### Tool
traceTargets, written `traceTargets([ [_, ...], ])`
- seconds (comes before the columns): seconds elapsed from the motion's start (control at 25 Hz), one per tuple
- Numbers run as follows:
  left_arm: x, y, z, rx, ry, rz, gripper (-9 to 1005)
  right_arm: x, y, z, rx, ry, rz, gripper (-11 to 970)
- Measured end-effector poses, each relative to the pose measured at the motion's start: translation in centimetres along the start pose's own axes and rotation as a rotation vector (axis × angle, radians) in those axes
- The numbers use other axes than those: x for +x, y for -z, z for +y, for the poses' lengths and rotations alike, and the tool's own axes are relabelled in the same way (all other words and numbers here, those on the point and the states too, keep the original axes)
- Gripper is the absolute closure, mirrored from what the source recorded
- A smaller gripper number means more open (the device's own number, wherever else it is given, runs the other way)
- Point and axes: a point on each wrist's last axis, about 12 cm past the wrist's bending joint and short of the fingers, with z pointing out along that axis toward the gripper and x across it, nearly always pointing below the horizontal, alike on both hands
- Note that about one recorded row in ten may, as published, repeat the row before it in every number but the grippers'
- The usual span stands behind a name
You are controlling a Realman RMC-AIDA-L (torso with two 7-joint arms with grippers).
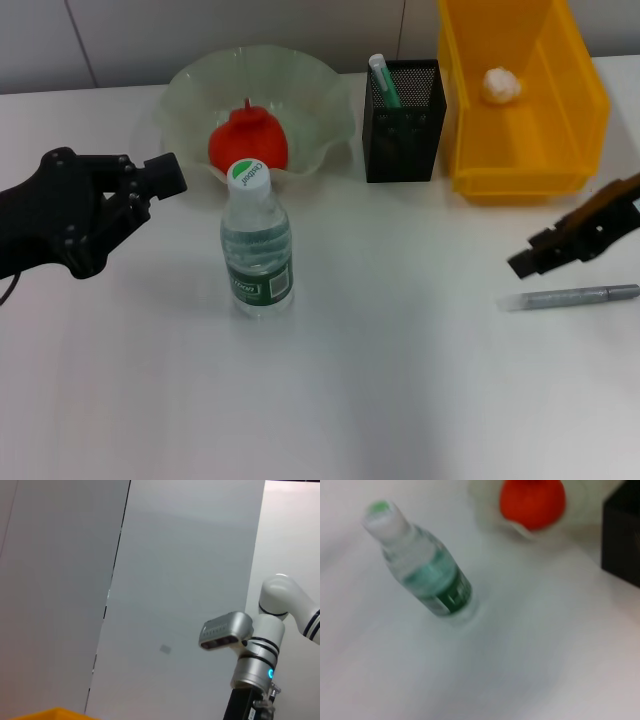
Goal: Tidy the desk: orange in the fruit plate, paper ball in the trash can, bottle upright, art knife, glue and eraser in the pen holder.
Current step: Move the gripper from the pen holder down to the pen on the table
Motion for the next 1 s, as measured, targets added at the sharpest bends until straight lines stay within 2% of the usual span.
traceTargets([
  [0.08, 0.1, 0.0, 0.0, 0.0, -0.014, -0.001, 987, 0.4, -0.1, -0.3, 0.032, 0.018, 0.049, 509],
  [0.56, 0.9, -0.1, -0.4, 0.001, 0.0, -0.028, 987, 1.6, -0.4, -1.2, 0.102, 0.074, 0.121, 511],
  [0.68, 0.9, -0.1, -0.5, 0.006, 0.011, -0.054, 987, 1.7, -1.1, -1.8, 0.134, 0.149, 0.175, 511],
  [1.0, 0.3, 0.0, -0.6, 0.02, 0.01, -0.102, 986, 2.0, -2.8, -3.4, 0.136, 0.302, 0.235, 510],
])
